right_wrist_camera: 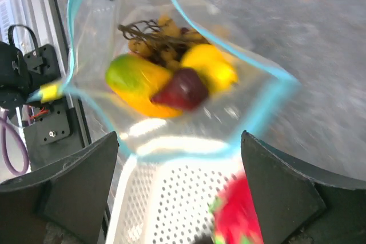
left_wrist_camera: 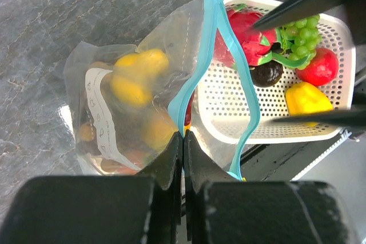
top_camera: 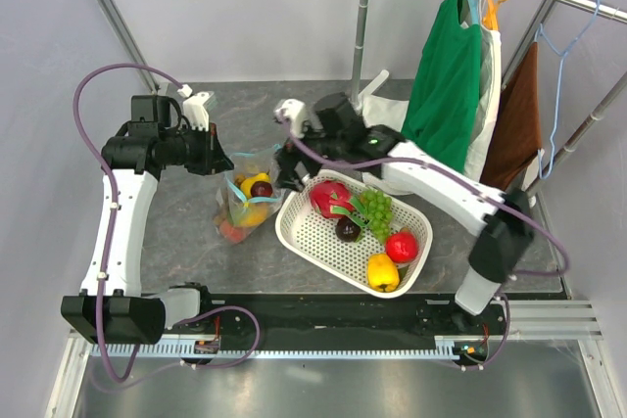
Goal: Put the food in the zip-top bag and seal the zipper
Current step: Place the fake fruit in the zipper food storage bag, then pick up the fake fruit from the bin.
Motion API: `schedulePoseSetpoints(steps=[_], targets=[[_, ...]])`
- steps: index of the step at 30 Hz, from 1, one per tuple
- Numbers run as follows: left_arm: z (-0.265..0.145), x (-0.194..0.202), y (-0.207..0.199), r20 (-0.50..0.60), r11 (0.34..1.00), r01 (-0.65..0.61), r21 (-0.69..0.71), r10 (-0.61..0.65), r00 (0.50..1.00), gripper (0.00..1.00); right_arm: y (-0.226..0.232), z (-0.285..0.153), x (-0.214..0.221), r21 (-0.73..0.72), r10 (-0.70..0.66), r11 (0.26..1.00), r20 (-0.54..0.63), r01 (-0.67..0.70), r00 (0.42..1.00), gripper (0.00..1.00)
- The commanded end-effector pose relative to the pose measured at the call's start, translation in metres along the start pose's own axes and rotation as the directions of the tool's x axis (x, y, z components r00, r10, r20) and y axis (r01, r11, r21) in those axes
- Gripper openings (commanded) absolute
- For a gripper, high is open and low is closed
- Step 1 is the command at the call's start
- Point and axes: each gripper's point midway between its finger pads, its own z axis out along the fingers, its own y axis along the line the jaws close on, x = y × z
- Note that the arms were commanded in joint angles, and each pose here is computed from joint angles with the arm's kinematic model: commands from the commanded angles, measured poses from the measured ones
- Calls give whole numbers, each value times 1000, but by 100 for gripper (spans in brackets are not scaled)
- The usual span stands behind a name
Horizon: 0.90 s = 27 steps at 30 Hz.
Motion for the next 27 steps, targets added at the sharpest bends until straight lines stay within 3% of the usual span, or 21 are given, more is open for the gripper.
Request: schedulePoseSetpoints(steps=[1, 4, 6, 7, 11, 19, 27], targets=[[-2, -10, -10, 37, 999, 9, 49, -10, 999, 2, -12, -73, 7, 53, -63, 997, 33, 61, 997, 94], [-2, -9, -9, 35, 999, 6, 46, -7, 999, 2, 0, -94, 49, 12, -166, 986, -68, 167, 984, 90], [-2, -9, -9, 33, 999, 8, 45, -10, 999, 2, 4, -100, 96, -15, -162, 987, -181, 162, 970, 89], [-2, -9, -9, 33, 999, 8, 45, -10, 999, 2, 7, -105, 108, -51, -250, 968, -205, 245, 946, 89], [1, -9, -7, 25, 999, 17, 44, -18, 1000, 2, 9, -114, 171, -124, -345, 939, -329, 322, 879, 80], [-4, -12, -8, 41, 1000, 1, 32, -2, 999, 2, 15, -113, 225, -148, -300, 954, -463, 262, 834, 74], [-4, -11, -9, 39, 999, 0, 35, -1, 999, 2, 10, -91, 240, -78, -244, 968, -518, 238, 820, 73]])
